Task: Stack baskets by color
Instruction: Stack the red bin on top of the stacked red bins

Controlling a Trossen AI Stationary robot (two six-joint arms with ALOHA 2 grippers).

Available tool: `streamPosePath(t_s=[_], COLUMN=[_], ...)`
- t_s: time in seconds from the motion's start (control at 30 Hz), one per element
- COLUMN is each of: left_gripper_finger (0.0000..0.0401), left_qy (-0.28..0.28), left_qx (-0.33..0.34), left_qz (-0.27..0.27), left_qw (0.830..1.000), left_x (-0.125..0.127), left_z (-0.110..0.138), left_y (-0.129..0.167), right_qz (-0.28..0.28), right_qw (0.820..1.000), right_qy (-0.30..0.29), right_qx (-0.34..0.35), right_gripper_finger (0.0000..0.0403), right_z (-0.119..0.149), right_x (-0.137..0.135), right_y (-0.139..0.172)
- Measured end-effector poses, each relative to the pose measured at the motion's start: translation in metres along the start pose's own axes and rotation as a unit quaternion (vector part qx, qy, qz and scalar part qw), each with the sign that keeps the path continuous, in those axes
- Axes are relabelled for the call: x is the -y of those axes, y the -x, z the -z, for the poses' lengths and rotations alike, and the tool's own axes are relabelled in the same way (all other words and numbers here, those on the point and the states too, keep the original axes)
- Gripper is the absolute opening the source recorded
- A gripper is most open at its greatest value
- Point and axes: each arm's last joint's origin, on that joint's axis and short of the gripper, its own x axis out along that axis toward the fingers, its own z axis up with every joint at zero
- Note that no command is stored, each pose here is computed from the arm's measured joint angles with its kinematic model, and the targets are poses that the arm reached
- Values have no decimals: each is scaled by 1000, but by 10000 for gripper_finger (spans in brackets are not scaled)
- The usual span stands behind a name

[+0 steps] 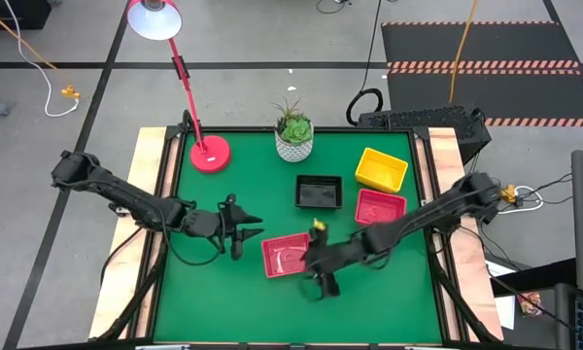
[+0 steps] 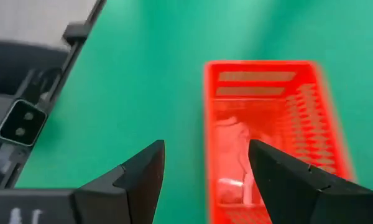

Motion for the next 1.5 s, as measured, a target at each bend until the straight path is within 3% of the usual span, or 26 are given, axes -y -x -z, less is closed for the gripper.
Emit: streamPosePath(t_s=[0.27, 0.57, 0.7, 0.87, 1.0, 1.17, 1.37, 1.5], left_gripper_finger=[138, 138, 138, 138, 138, 138, 138, 138], left_qy=[-7, -23, -25, -35, -38, -40, -40, -40], left_qx=[20, 58, 60, 60, 59, 59, 59, 58], left_qz=[-9, -23, -18, -11, -11, -11, -11, -9], left_qw=[1000, 998, 998, 998, 997, 997, 997, 997], left_x=[3, 11, 14, 16, 17, 17, 17, 18], left_z=[6, 3, 3, 3, 4, 4, 4, 4], left_y=[3, 7, 8, 11, 12, 12, 12, 12], right_qz=[29, 60, 58, 52, 87, 145, 226, 247], right_qw=[989, 984, 981, 979, 972, 959, 924, 908], right_qy=[11, -4, 10, 5, -4, -31, -49, -79], right_qx=[-143, -169, -183, -197, -217, -241, -305, -330], right_gripper_finger=[226, 216, 154, 20, 10, 3, 1, 1], right_z=[-6, 7, 19, 25, 20, 4, 10, 29], right_x=[-10, 1, 4, 7, 13, 22, 31, 36], right_y=[-39, -67, -88, -96, -73, -5, 70, 101])
